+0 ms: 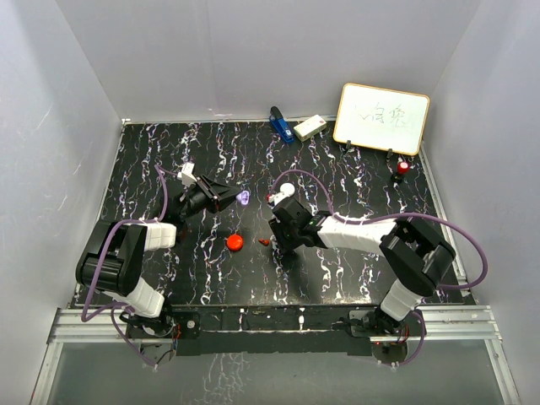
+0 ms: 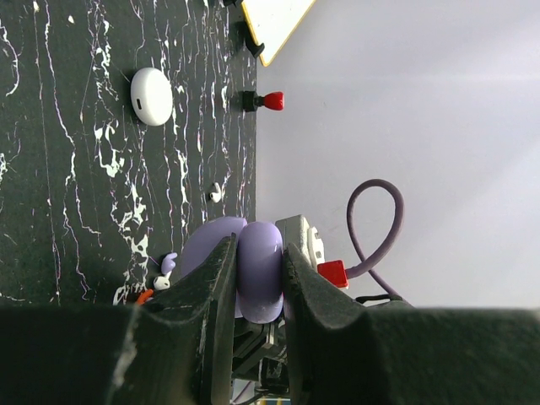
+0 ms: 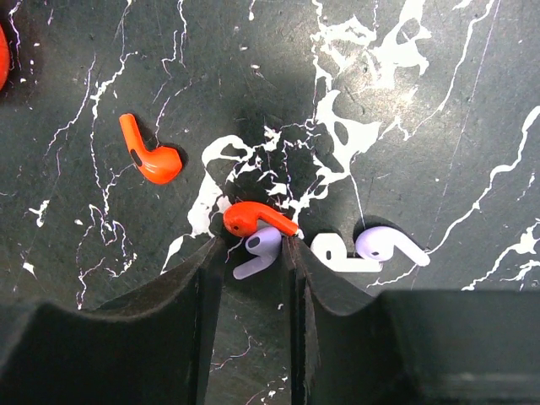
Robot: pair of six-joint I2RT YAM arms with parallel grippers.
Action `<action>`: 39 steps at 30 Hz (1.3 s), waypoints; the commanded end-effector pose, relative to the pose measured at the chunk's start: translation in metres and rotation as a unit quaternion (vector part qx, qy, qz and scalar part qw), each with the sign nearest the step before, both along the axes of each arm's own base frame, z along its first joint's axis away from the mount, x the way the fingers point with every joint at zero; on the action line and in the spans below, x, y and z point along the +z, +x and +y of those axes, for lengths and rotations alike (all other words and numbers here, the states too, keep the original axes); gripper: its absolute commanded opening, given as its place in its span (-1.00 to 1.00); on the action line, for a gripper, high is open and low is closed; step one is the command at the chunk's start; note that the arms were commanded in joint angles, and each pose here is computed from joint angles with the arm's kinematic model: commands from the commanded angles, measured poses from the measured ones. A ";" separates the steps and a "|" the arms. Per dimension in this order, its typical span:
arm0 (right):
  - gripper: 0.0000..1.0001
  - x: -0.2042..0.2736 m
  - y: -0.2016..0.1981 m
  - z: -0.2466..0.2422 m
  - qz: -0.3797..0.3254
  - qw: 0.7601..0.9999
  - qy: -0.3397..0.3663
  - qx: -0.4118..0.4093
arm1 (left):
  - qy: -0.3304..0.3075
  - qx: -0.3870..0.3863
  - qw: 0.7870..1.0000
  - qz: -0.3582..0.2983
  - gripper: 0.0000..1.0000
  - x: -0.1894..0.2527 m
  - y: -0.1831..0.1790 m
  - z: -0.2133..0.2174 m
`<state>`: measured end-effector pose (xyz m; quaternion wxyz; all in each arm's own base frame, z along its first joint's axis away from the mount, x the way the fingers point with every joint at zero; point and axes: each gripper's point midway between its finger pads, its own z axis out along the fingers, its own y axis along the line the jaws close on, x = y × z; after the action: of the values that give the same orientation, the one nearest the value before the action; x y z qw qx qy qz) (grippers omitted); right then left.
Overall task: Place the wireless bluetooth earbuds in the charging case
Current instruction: Pick up the earbud from the center of the board.
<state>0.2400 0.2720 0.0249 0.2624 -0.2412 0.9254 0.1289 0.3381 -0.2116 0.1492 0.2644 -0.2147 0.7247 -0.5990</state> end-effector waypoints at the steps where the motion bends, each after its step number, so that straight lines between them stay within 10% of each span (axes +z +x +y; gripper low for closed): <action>1: -0.38 0.010 0.012 0.014 -0.019 1.000 0.017 0.000 | -0.009 -0.007 0.999 -0.030 -1.00 0.017 -0.004 0.002; 20: -0.83 0.011 0.015 0.011 -0.026 1.000 0.011 -0.009 | -0.012 -0.011 0.999 -0.029 -1.00 0.018 -0.003 0.003; 39: -1.00 0.166 0.069 0.028 -0.295 0.946 0.131 0.013 | -0.037 -0.042 0.998 0.012 -1.00 0.032 0.002 -0.012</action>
<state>0.2879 0.2892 0.1477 0.4762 -0.2415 0.8272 0.1752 0.3378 -0.2151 0.1616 0.2395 -0.2085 0.7204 -0.6166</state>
